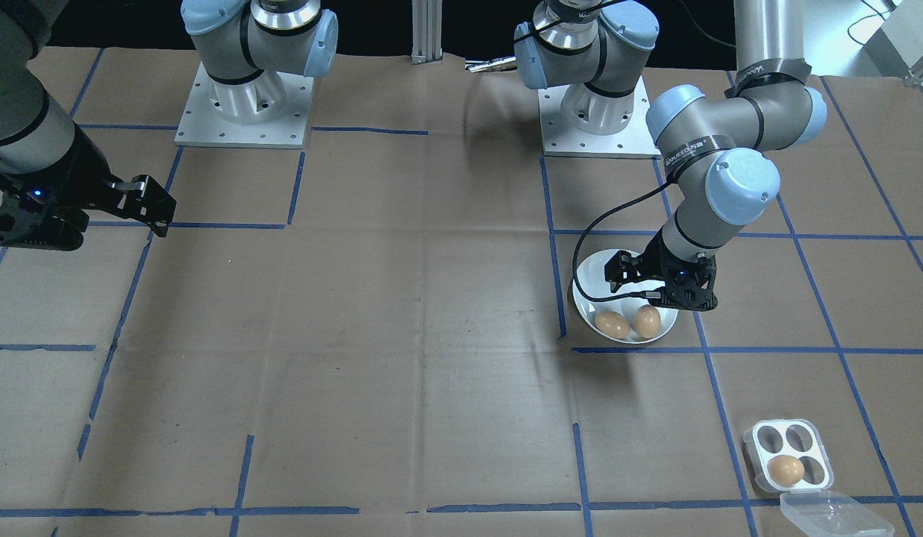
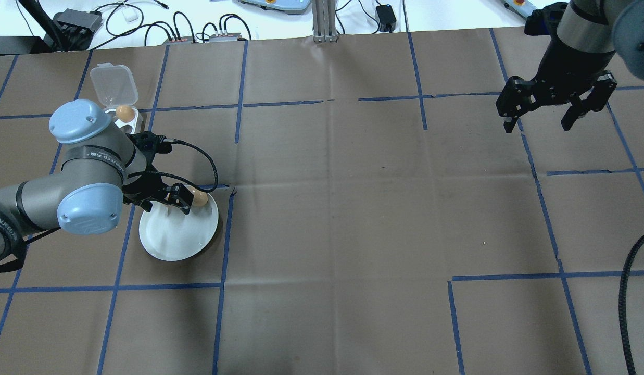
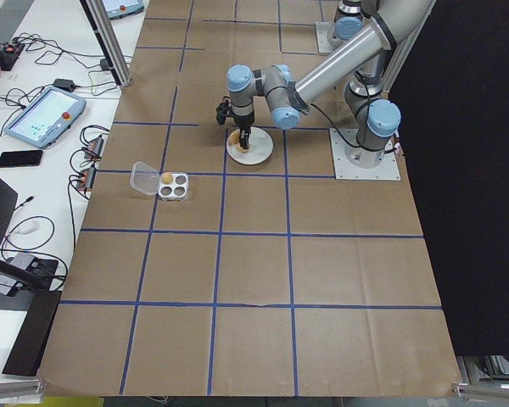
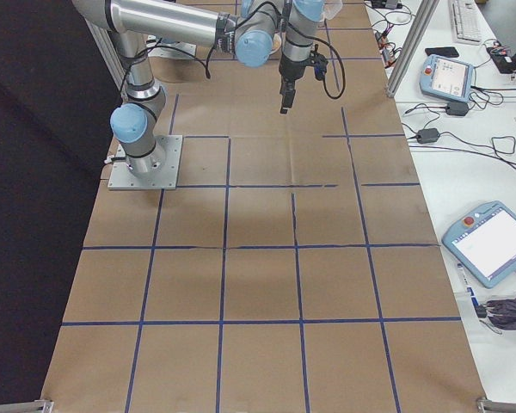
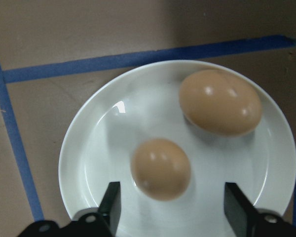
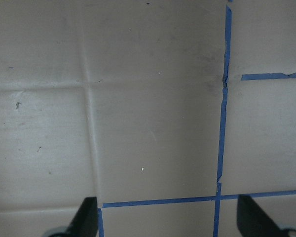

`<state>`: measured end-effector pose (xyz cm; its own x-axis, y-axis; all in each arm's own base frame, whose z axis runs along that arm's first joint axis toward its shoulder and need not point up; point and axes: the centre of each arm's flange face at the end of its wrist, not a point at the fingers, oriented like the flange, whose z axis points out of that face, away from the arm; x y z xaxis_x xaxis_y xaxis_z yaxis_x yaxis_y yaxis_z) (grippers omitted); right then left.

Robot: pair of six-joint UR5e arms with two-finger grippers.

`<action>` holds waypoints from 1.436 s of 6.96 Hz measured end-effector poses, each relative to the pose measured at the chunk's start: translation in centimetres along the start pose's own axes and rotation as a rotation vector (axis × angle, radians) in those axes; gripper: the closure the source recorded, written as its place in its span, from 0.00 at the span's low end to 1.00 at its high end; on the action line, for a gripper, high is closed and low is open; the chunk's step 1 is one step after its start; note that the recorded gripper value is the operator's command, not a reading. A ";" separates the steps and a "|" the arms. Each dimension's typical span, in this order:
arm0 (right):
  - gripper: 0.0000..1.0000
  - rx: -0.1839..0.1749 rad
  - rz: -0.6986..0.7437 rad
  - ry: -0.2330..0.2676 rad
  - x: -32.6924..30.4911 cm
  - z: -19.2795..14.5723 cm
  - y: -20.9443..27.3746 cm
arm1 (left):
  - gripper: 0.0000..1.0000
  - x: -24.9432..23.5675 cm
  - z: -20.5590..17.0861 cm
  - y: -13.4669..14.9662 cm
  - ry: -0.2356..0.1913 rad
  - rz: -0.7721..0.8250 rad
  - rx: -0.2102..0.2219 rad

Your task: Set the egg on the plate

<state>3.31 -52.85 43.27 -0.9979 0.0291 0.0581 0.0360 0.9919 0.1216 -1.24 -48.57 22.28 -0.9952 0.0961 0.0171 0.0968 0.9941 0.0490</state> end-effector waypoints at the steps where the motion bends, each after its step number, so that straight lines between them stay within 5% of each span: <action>1: 0.00 0.000 0.000 0.000 0.0 0.0 0.0 | 0.00 -0.3 -1.7 -0.5 -0.012 -0.018 0.033; 2: 0.00 0.000 0.000 0.000 0.0 0.0 0.0 | 0.00 -0.9 -4.3 -1.5 -0.025 -0.056 0.060; 6: 0.00 0.000 0.000 0.000 0.0 0.0 0.0 | 0.00 -4.3 -14.1 -7.3 -0.028 -0.134 0.038; 10: 0.00 0.000 0.000 0.000 0.0 0.0 0.0 | 0.00 -16.1 -13.3 -18.0 -0.040 -0.134 0.071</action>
<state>3.31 -52.85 43.26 -0.9979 0.0291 0.0581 0.0360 0.9919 0.1219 13.18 -68.71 34.45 -0.9990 -0.0370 -0.0252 -0.0364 0.9991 -0.0228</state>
